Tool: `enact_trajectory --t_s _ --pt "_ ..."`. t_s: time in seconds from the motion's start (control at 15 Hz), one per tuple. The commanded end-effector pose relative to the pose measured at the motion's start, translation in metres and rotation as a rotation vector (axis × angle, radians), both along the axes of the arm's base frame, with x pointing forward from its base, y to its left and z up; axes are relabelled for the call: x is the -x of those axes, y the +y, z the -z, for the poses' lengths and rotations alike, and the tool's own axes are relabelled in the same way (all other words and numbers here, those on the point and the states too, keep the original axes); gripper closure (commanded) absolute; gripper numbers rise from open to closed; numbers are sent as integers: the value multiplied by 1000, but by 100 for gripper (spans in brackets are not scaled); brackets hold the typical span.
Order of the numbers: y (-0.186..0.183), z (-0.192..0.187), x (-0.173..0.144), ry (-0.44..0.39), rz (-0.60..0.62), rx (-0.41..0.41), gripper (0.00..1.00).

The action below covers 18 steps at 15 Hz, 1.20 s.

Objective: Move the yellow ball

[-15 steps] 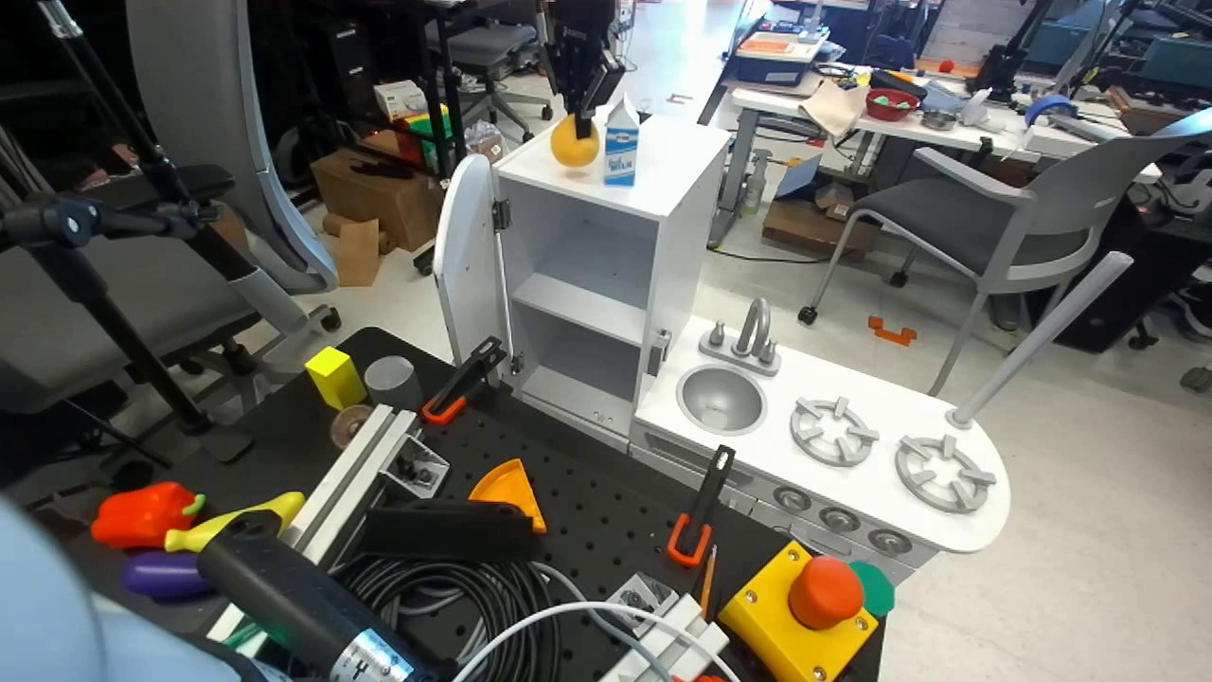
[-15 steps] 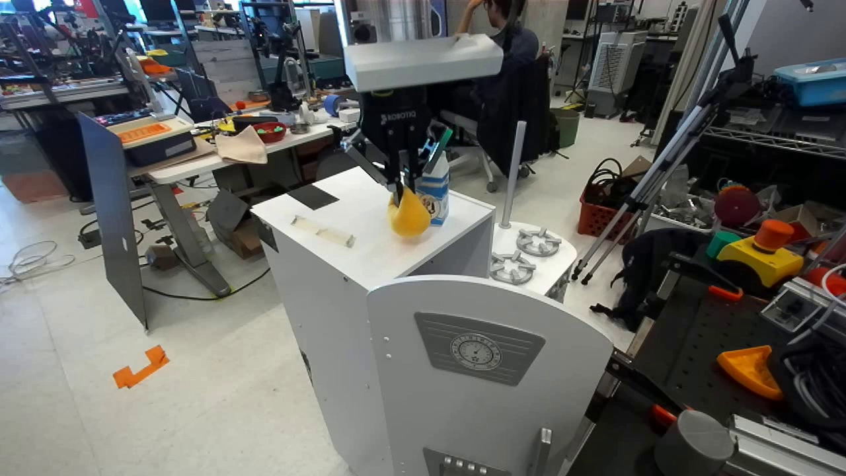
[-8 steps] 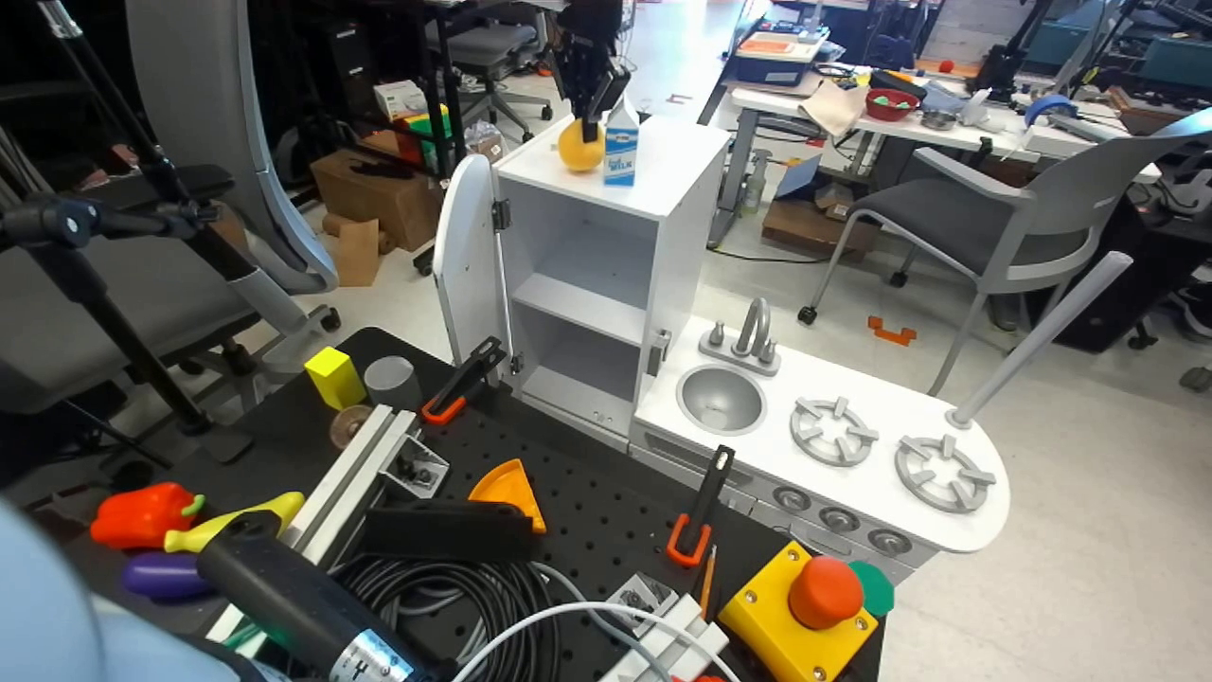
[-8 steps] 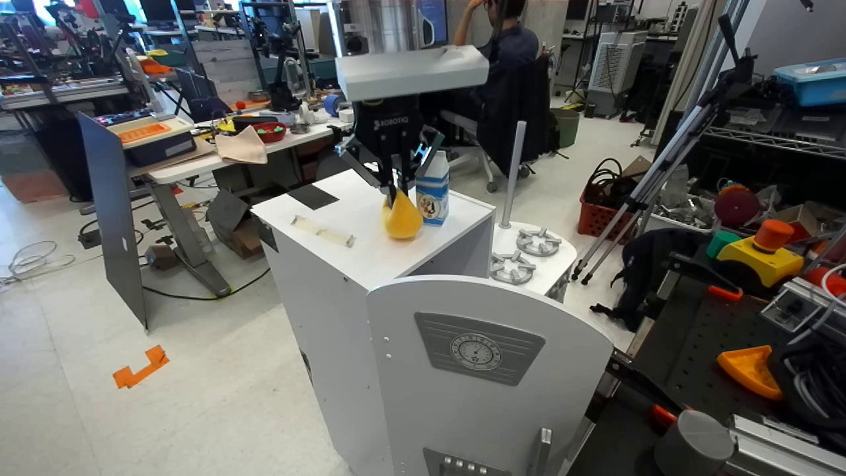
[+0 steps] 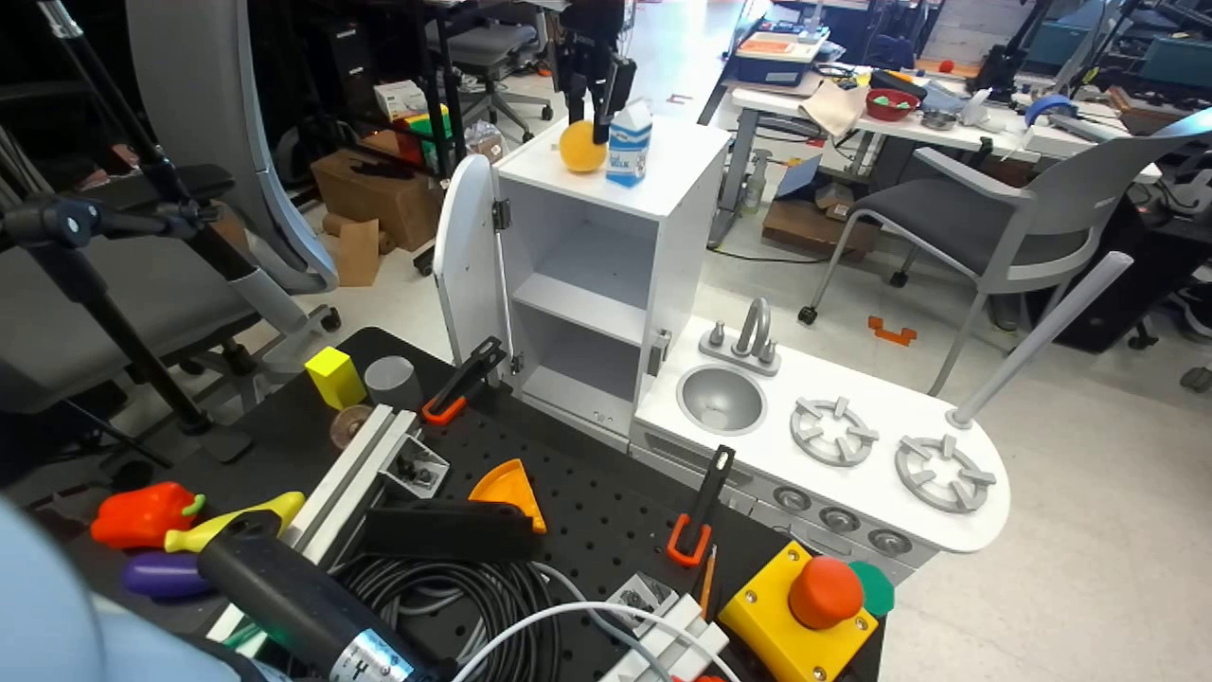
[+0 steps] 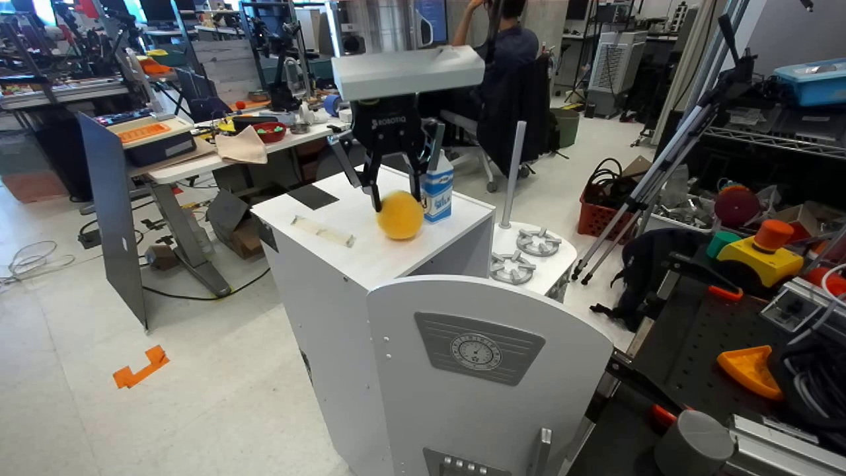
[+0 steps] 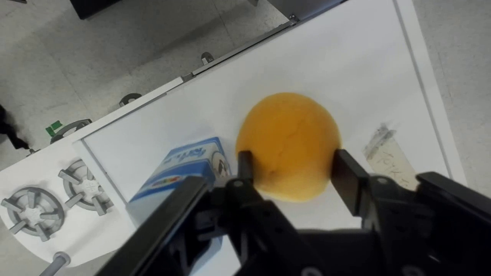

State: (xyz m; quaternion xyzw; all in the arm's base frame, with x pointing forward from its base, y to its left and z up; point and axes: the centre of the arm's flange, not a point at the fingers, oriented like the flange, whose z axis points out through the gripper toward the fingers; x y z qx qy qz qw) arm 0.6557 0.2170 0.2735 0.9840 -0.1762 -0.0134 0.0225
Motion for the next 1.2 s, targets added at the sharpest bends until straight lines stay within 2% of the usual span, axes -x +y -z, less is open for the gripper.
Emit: enact_trajectory --t_s 0.0,0.13,0.67,0.73,0.8,1.13 --pt "3 -10 2 -4 1 15 12" --pt "3 -22 9 -18 -11 3 0" --pt "5 -91 42 -113 -58 -58 0" --pt "4 -94 45 -106 -51 -64 0" --pt "11 -86 24 -92 -40 -40 0" --pt "10 -84 26 -85 -40 -37 0"
